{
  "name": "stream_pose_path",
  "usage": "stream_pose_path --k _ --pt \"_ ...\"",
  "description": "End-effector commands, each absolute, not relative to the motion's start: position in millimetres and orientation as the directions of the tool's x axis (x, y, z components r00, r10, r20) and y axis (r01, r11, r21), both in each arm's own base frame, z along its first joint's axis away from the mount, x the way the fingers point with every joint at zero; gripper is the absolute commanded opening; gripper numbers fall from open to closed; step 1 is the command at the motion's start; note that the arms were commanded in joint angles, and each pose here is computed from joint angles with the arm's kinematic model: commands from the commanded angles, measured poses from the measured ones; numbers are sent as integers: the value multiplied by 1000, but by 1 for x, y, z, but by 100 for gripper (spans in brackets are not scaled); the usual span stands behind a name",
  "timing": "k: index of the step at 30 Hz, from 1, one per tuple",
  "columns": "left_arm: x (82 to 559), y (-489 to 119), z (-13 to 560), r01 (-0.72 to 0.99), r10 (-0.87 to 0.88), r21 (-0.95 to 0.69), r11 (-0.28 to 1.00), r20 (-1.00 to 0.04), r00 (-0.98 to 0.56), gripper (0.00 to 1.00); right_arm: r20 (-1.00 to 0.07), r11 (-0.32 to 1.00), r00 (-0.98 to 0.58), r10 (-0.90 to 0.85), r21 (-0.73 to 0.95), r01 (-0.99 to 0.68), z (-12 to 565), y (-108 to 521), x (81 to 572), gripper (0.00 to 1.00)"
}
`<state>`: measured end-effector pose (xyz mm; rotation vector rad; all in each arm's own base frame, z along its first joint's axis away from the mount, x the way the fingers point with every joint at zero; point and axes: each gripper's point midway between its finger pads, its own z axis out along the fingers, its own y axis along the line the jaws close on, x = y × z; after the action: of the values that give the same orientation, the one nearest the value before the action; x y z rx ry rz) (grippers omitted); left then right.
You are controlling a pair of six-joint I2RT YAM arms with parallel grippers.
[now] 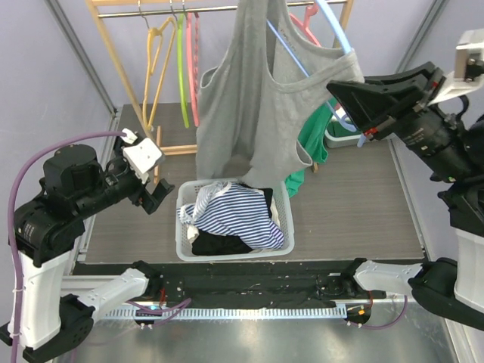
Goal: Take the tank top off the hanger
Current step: Pick up the hanger from the clothesline.
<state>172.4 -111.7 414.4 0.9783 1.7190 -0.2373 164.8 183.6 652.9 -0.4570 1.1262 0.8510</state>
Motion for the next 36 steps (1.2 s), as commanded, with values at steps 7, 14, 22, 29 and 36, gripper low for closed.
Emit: stream_pose_path --k 7,14,22,29,36 --pt "175 -116 429 703 451 293 648 -891 -45 93 -759 559 381 528 -27 -829 731 150 106 1" --pt "177 -118 430 704 448 287 649 -893 -50 93 -690 544 437 577 -74 -836 752 125 70 1" --pt "177 -120 434 711 434 274 648 -900 -48 93 -672 528 437 598 -81 -846 756 118 56 1" --pt "176 -120 435 711 427 269 650 -903 -49 93 -677 505 416 607 -75 -860 756 120 55 1" --pt "174 -121 434 717 423 261 646 -905 -51 93 -743 482 345 574 -35 -876 736 145 80 1"
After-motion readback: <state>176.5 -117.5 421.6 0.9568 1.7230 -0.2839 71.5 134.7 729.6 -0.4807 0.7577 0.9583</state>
